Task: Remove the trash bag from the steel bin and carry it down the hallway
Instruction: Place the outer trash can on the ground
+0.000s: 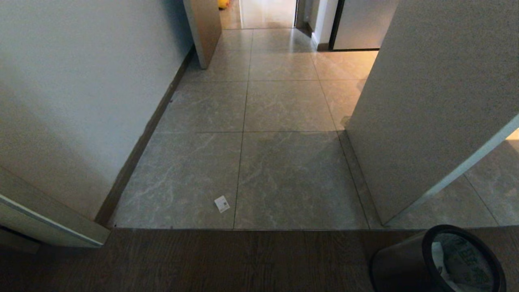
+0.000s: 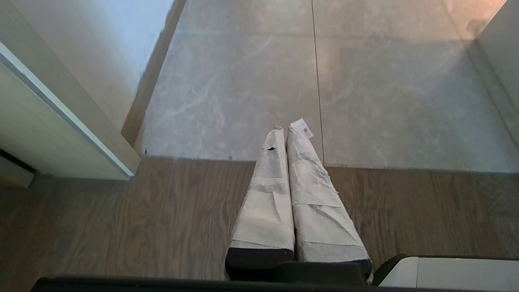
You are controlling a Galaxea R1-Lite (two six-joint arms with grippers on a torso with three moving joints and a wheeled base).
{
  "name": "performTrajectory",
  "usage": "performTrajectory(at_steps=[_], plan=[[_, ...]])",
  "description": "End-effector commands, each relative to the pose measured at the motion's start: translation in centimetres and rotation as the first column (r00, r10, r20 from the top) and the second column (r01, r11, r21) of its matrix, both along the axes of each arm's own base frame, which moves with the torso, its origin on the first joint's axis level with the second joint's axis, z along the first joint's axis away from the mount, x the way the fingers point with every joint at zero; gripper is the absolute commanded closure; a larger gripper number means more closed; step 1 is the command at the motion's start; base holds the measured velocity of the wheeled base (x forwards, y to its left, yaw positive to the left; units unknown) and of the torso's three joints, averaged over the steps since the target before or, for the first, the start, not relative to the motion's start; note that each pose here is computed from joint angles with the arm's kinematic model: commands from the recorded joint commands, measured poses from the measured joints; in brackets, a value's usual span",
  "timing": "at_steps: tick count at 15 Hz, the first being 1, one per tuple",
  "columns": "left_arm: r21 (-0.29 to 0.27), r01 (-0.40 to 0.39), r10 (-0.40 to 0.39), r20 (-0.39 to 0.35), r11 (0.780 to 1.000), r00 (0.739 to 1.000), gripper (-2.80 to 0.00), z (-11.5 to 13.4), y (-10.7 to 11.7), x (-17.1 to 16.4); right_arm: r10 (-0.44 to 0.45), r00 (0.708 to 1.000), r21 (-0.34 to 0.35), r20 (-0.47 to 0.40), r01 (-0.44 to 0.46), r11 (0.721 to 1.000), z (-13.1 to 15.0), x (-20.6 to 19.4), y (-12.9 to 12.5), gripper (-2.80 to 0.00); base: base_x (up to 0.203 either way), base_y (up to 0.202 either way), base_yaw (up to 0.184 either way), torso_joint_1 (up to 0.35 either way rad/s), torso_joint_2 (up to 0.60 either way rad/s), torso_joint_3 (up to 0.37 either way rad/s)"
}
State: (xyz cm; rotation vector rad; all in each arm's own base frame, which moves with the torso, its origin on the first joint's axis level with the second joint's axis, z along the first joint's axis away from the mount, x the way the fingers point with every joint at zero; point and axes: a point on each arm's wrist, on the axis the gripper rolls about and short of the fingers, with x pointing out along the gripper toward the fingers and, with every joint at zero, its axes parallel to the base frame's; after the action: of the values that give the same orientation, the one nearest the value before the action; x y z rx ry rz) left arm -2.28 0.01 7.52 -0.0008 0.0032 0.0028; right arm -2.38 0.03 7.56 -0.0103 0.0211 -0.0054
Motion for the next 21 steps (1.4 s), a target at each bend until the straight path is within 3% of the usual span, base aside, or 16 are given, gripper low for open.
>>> performTrajectory(at_steps=[1, 21], plan=[[-0.001, 0.000, 0.000, 0.000, 1.000, 1.000, 0.00, 0.00, 0.00, 0.00, 0.001, 1.000, -0.002, 0.001, -0.001, 1.000, 0.02, -0.01, 0.00, 0.00, 0.000, 0.000, 0.000, 0.003, 0.00, -0.189], [-0.002, 0.000, 0.000, 0.000, 1.000, 1.000, 0.00, 0.00, 0.00, 0.00, 0.001, 1.000, 0.000, 0.002, -0.001, 1.000, 0.04, -0.03, 0.00, 0.00, 0.000, 0.000, 0.000, 0.002, 0.00, -0.178]])
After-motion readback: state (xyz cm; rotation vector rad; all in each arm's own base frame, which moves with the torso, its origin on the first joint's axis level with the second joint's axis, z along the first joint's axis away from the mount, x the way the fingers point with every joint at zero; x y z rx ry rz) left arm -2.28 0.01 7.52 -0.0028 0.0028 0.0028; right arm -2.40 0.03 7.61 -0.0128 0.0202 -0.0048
